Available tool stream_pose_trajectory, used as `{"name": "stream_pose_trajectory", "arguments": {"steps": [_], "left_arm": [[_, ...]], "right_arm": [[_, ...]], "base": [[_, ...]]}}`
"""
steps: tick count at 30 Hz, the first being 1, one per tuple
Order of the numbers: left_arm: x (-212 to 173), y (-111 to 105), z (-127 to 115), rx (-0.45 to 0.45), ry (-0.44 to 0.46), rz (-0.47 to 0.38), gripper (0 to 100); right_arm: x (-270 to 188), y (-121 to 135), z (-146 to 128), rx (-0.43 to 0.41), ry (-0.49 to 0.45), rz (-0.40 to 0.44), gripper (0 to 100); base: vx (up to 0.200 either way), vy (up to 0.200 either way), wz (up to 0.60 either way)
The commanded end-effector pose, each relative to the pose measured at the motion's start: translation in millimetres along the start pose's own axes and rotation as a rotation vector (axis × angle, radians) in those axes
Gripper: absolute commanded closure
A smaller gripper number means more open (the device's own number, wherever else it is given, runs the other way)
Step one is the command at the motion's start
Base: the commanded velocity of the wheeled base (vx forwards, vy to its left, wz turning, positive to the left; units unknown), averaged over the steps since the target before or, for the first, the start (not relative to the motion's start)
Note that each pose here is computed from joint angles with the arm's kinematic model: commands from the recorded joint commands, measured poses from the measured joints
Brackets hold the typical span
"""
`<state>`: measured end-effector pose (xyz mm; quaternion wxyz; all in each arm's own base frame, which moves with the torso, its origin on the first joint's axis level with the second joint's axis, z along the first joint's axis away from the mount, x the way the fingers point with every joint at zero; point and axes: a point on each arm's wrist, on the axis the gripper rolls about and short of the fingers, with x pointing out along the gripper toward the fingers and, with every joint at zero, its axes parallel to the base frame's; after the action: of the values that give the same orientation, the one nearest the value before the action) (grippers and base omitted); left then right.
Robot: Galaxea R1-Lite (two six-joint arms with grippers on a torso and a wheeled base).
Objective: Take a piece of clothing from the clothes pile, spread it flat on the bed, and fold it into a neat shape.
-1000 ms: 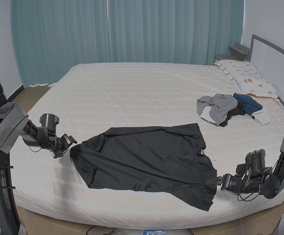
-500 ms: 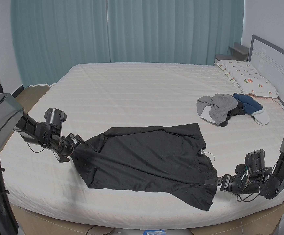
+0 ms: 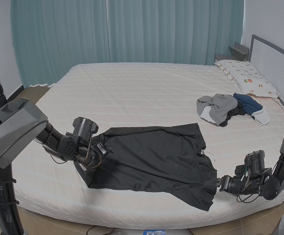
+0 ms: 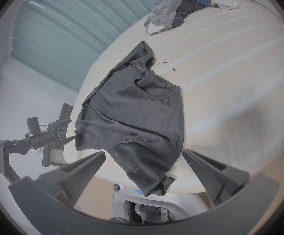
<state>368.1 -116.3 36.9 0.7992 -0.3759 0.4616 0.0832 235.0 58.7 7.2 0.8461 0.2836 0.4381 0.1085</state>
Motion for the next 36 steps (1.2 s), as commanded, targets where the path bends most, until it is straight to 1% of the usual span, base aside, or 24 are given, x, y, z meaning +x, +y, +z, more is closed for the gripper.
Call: {"name": "stream_pose_trajectory", "arguments": {"steps": [1,8,14,19,20,21,25,26,27,31,32,36], "left_arm": [[23.7,6.6,-12.3,0.006,0.018,0.044,0],[24.6,0.5,-18.9,0.01,0.018,0.036,0],[27.8,8.0,-19.6,0.032,-0.063,0.116,0],[19.0,25.1,-14.5,0.06,-0.075,0.167,0],[14.8,30.1,-11.7,0.058,-0.079,0.179,0],[14.8,30.1,-11.7,0.058,-0.079,0.179,0],[-2.7,47.5,0.2,0.039,-0.111,0.219,0],[-2.7,47.5,0.2,0.039,-0.111,0.219,0],[-9.8,56.1,2.7,0.037,-0.112,0.236,0],[-22.5,71.2,3.6,0.038,-0.106,0.267,0],[-27.3,78.1,5.1,0.036,-0.107,0.277,0],[-36.1,88.1,8.2,0.032,-0.125,0.272,0]], "right_arm": [[0.1,0.3,-0.3,-0.001,0.001,0.0,0],[0.1,0.3,-0.3,-0.001,0.002,0.001,0],[-0.4,0.0,-0.3,0.0,0.0,-0.001,0],[-0.3,0.3,-0.5,-0.001,0.001,0.0,0],[-0.3,0.3,-0.5,-0.001,0.001,0.0,0],[-0.3,0.3,-0.5,-0.001,0.001,0.0,0],[-0.2,0.6,-0.7,-0.002,0.003,0.002,0],[-0.2,0.6,-0.7,-0.002,0.003,0.002,0],[-0.5,0.9,-0.6,-0.003,0.001,0.003,0],[-0.3,2.6,-2.0,-0.007,0.006,0.006,0],[-0.1,3.1,-2.5,-0.008,0.008,0.007,0],[-0.7,5.5,-3.5,-0.014,0.009,0.014,0]], "base": [[0.0,0.0,0.0],[0.0,0.0,0.0],[0.0,0.0,0.0],[0.0,0.0,0.0],[0.0,0.0,0.0],[0.0,0.0,0.0],[0.0,0.0,0.0],[0.0,0.0,0.0],[0.0,0.0,0.0],[0.0,0.0,0.0],[0.0,0.0,0.0],[0.0,0.0,0.0]]}}
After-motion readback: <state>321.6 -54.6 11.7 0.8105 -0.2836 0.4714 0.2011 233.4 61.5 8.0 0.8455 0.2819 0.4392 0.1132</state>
